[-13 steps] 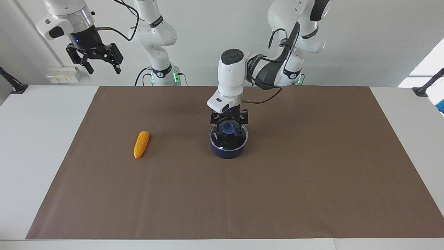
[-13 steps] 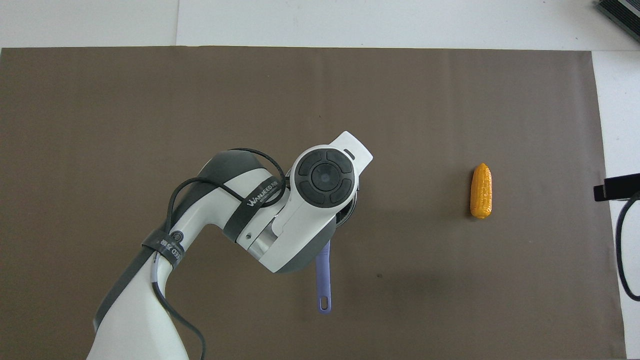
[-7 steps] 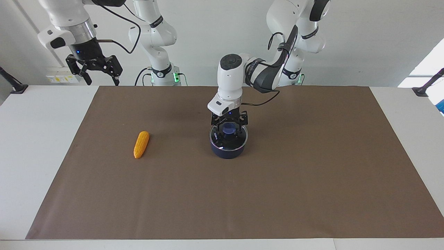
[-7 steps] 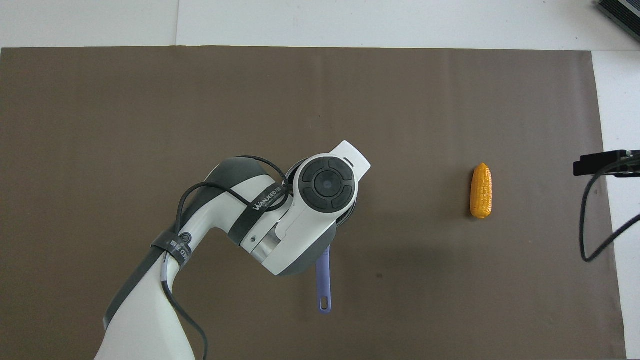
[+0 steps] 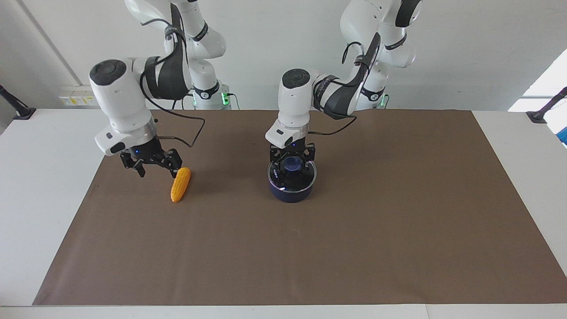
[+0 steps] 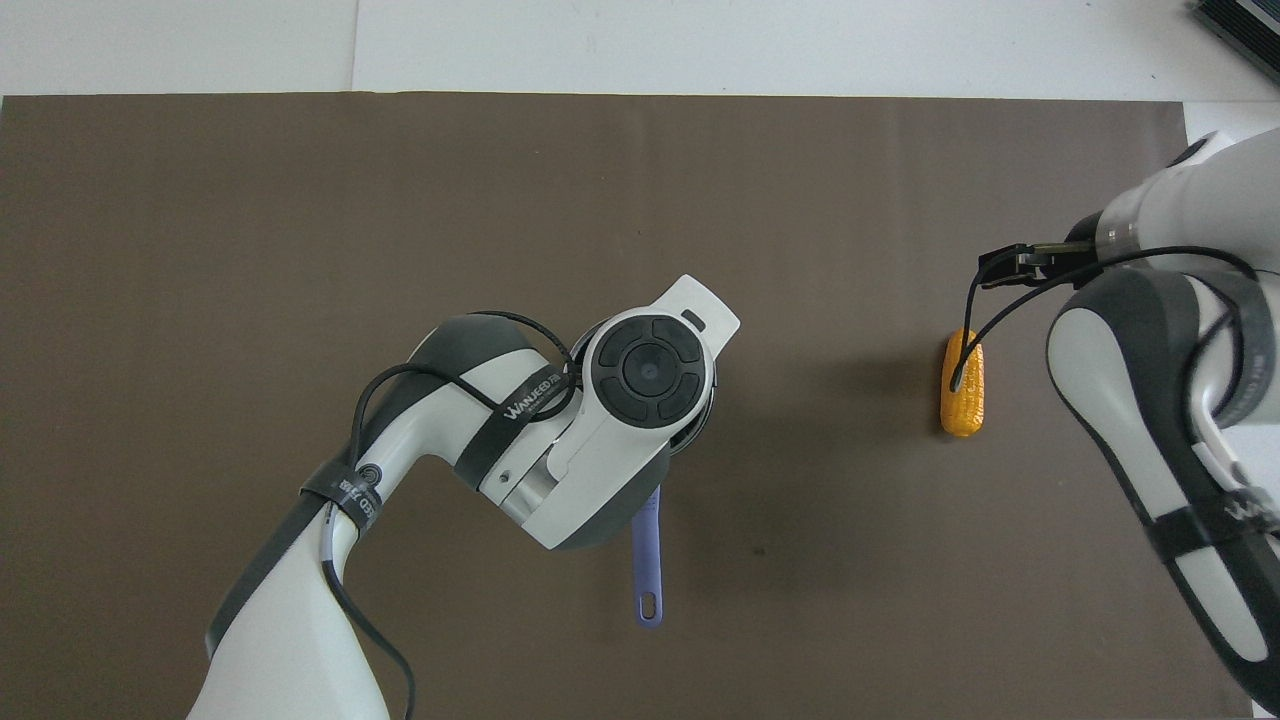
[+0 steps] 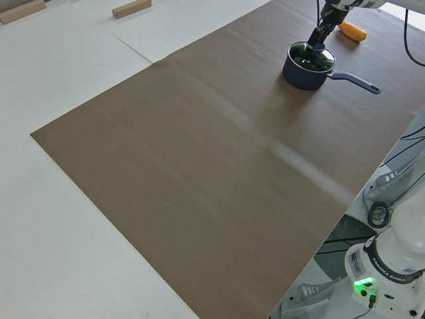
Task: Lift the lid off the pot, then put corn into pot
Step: 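Lift the lid away with the left gripper while the right gripper grasps the corn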
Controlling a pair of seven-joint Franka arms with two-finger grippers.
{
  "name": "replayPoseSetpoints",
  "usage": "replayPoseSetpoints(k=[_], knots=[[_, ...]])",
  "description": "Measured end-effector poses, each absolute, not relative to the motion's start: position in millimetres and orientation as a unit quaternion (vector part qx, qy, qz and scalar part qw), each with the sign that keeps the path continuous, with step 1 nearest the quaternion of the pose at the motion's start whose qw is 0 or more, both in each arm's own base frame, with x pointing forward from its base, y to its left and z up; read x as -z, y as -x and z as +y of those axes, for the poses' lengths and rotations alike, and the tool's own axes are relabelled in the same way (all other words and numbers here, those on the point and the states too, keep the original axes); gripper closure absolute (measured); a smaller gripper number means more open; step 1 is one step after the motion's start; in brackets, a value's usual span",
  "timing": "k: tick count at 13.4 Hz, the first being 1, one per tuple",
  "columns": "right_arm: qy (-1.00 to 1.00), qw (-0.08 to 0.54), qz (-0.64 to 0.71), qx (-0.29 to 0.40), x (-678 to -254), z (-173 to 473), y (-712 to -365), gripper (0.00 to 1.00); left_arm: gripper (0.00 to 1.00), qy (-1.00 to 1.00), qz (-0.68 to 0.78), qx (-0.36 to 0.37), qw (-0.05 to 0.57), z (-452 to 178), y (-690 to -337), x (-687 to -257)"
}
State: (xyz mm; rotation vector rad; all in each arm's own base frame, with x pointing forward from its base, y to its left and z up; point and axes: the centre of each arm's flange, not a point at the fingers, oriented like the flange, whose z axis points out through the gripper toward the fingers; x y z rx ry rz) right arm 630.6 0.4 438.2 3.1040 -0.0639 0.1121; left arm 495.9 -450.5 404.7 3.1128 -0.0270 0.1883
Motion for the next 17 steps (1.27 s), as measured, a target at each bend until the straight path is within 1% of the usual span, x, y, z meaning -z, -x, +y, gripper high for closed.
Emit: replayPoseSetpoints(k=[1,2,3,4,7,10,14,17], knots=[[-0.999,0.018,-0.025,-0.029,-416,1,-633,0.0,0.28,-0.998,-0.009,-0.059,0.011,-450,-496,-404],[-0.999,0.019,-0.028,-0.023,-398,1,-632,0.0,0.28,-0.998,-0.007,-0.059,0.01,-450,-495,-404],[-0.999,0.019,-0.028,-0.014,-385,1,-627,0.0,0.35,-0.998,-0.005,-0.059,0.01,-450,-495,-403],[-0.999,0.019,-0.028,-0.003,-375,1,-622,0.0,0.4,-0.998,-0.004,-0.058,0.01,-450,-495,-403],[-0.999,0.02,-0.029,0.028,-349,0,-602,0.0,0.41,-0.998,-0.003,-0.058,0.009,-450,-495,-402],[-0.999,0.019,-0.027,0.035,-333,0,-589,0.0,0.41,-0.998,0.0,-0.059,0.01,-448,-496,-407],[-0.999,0.019,-0.024,0.041,-303,0,-572,0.0,0.41,-0.997,0.004,-0.074,0.02,-446,-498,-434],[-0.999,0.018,-0.023,0.033,-300,0,-571,0.0,0.41,-0.996,0.008,-0.083,0.025,-440,-498,-455]])
